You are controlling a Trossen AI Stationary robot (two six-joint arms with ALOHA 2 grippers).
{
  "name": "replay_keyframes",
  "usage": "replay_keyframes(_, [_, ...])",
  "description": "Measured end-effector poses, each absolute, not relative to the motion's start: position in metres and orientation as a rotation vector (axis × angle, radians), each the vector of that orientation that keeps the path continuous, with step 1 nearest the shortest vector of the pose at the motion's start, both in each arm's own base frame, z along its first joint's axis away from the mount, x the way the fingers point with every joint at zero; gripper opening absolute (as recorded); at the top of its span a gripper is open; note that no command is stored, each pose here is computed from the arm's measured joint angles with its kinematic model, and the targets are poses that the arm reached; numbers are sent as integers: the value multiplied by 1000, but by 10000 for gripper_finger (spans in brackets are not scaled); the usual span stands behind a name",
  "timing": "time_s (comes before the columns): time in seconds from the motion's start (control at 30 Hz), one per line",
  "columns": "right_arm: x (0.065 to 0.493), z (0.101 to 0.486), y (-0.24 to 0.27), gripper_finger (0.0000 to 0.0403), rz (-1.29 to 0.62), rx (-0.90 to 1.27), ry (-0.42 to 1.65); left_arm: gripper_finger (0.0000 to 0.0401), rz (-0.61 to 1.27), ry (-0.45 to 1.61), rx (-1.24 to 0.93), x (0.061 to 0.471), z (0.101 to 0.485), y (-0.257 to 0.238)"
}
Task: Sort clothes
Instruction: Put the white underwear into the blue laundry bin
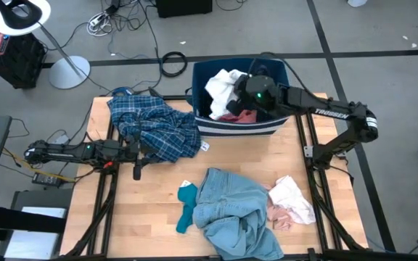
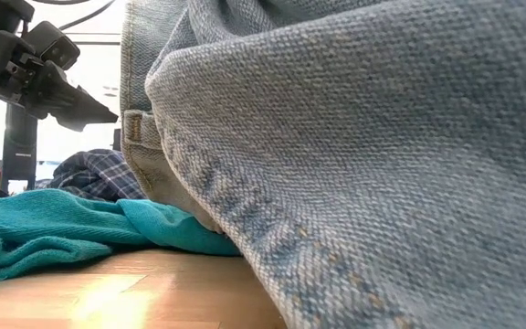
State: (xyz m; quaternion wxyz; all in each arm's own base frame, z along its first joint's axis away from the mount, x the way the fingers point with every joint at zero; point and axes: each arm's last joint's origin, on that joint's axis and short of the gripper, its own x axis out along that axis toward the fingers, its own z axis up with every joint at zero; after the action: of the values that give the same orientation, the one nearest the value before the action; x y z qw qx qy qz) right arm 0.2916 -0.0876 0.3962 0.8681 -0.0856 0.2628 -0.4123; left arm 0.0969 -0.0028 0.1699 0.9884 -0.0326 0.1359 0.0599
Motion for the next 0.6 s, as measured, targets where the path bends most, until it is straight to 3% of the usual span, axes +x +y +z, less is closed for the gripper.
replay_keyframes(0.4, [274,354,-126,15,-728,171,713,151,120,271,-66,97,170,-3])
replay_keyframes(0.6, [270,326,-131,44,-740,210,784,151,120,271,-66,97,170,-3])
